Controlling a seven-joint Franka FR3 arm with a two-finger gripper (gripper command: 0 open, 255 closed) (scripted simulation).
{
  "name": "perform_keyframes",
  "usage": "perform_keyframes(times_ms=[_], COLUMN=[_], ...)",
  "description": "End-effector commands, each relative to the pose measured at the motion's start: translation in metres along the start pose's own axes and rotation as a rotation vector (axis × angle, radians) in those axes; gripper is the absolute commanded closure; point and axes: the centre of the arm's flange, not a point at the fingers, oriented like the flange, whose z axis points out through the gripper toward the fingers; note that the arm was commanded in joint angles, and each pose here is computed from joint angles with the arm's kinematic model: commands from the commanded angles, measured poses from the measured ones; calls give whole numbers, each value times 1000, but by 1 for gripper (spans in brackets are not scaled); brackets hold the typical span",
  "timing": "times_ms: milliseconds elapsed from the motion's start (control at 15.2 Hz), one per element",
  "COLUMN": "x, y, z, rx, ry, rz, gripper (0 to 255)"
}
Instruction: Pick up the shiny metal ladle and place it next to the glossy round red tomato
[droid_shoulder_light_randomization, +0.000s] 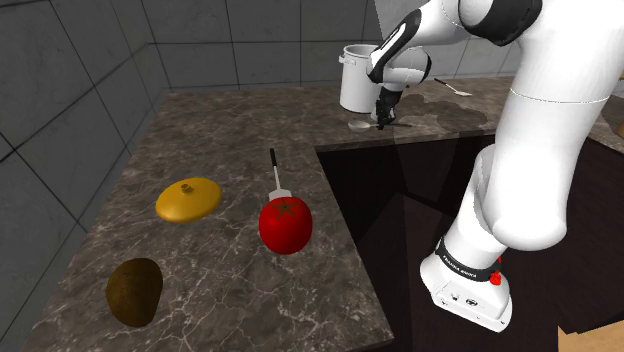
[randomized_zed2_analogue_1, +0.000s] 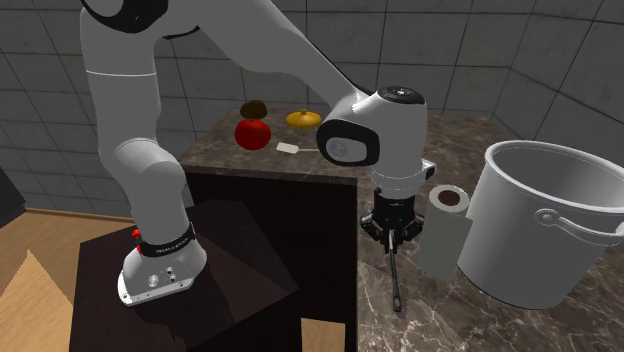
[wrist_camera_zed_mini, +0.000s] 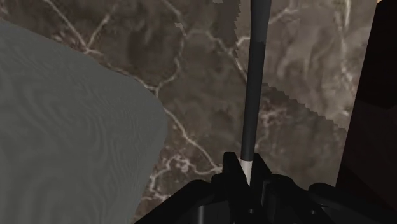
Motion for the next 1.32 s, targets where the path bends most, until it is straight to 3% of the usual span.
perform_keyframes(times_ms=[0, 330, 1254], x=[0, 0, 2], y=[0, 0, 8], z=[0, 0, -73], rx=[0, 0, 0], ry=[0, 0, 0], rz=[1, 1, 1], gripper=[255, 255, 255])
